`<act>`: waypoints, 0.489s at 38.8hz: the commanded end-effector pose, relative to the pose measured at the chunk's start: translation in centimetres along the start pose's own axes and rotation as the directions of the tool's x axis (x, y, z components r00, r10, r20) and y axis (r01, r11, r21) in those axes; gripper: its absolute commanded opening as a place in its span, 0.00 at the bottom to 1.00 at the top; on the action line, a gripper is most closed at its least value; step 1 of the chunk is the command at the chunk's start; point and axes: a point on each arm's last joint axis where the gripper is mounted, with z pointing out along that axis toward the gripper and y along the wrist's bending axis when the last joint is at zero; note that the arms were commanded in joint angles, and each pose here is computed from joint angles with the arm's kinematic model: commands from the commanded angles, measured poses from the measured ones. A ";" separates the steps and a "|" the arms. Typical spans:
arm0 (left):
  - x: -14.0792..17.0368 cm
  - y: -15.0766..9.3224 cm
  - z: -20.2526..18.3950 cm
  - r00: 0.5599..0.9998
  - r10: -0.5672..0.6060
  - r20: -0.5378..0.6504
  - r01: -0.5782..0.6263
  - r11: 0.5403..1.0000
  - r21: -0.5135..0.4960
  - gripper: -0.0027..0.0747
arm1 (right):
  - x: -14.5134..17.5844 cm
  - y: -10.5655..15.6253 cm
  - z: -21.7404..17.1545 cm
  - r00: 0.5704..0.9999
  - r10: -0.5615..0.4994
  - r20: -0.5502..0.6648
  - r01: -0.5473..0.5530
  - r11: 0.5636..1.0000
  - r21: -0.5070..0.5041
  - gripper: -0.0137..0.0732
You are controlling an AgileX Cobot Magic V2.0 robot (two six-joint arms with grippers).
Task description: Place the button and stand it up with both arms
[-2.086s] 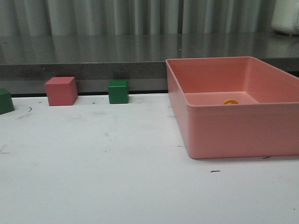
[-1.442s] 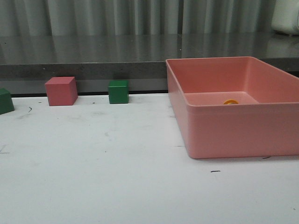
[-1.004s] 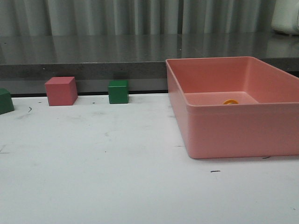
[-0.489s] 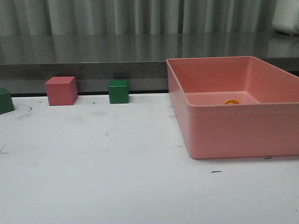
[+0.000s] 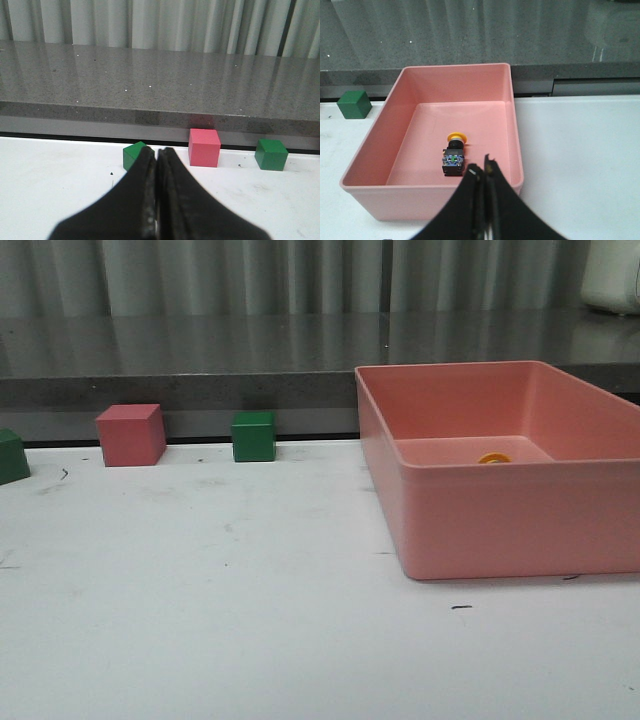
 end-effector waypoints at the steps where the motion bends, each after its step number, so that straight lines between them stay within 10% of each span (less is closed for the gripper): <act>1: -2.1 -0.1 0.0 0.991 -0.010 0.132 0.009 1.000 0.010 0.01 | -1.6 0.1 0.2 0.998 0.001 0.067 -0.001 1.000 0.000 0.10; 6: -2.1 -0.1 0.0 0.991 -0.010 0.132 0.009 1.000 0.010 0.18 | -1.6 0.1 0.2 0.998 0.000 0.064 0.000 1.000 0.001 0.23; 15: -2.1 -0.1 0.0 0.991 -0.010 0.132 0.009 1.000 0.010 0.85 | -1.6 0.1 0.2 0.998 0.000 0.067 0.000 1.000 0.000 0.79; 19: -2.1 -0.1 0.0 0.991 -0.010 0.132 0.009 1.000 0.010 0.90 | -1.8 0.1 0.4 0.997 0.000 0.081 0.000 1.000 -0.001 0.91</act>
